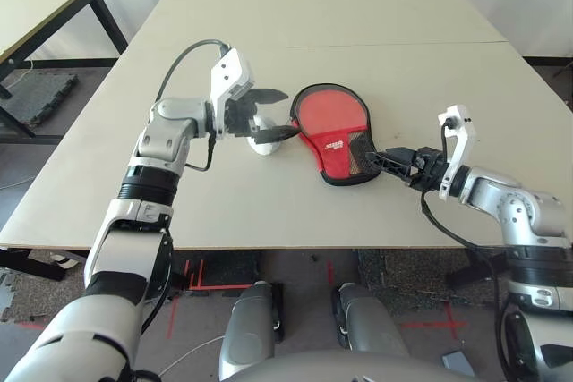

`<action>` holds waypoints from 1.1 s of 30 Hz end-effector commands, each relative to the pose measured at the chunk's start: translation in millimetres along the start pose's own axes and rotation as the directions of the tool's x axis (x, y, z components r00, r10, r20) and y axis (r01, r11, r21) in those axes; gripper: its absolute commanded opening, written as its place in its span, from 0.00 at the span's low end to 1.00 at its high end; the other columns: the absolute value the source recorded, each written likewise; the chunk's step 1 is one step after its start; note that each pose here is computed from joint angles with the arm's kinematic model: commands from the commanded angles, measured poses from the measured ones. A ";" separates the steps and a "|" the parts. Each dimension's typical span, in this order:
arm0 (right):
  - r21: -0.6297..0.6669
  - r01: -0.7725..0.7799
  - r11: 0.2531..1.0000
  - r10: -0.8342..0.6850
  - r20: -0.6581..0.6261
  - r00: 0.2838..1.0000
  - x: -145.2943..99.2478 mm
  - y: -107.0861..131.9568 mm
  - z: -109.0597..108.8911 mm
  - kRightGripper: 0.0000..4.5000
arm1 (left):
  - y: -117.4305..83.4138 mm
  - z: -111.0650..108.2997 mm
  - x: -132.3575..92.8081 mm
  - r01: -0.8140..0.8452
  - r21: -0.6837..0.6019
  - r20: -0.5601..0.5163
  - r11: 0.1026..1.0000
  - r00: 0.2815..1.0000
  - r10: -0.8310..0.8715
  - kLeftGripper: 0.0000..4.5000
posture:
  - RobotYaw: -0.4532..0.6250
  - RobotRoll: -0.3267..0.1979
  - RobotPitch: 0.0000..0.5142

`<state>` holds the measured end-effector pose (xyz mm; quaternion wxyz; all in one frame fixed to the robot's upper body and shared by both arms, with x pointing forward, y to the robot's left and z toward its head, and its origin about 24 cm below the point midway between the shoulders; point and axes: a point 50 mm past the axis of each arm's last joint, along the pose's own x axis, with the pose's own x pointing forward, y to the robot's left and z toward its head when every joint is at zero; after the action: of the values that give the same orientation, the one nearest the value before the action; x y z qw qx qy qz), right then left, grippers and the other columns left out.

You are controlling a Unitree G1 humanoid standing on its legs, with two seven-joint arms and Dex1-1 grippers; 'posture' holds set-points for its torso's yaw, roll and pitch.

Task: Store the ping-pong paddle in its case and zip it.

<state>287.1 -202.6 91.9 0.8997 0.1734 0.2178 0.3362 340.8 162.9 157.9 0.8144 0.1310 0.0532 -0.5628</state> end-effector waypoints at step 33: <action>0.050 0.101 0.994 -0.098 -0.047 0.994 -13.3 -11.3 -15.1 0.99 | -3.6 5.3 -2.2 -0.012 0.005 0.006 1.000 1.000 0.012 1.00 | 0.46 0.62 0.19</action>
<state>280.4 -210.8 79.0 0.9052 0.1728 0.2482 0.2985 336.8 164.6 161.1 0.8230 0.1227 0.0492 -0.5525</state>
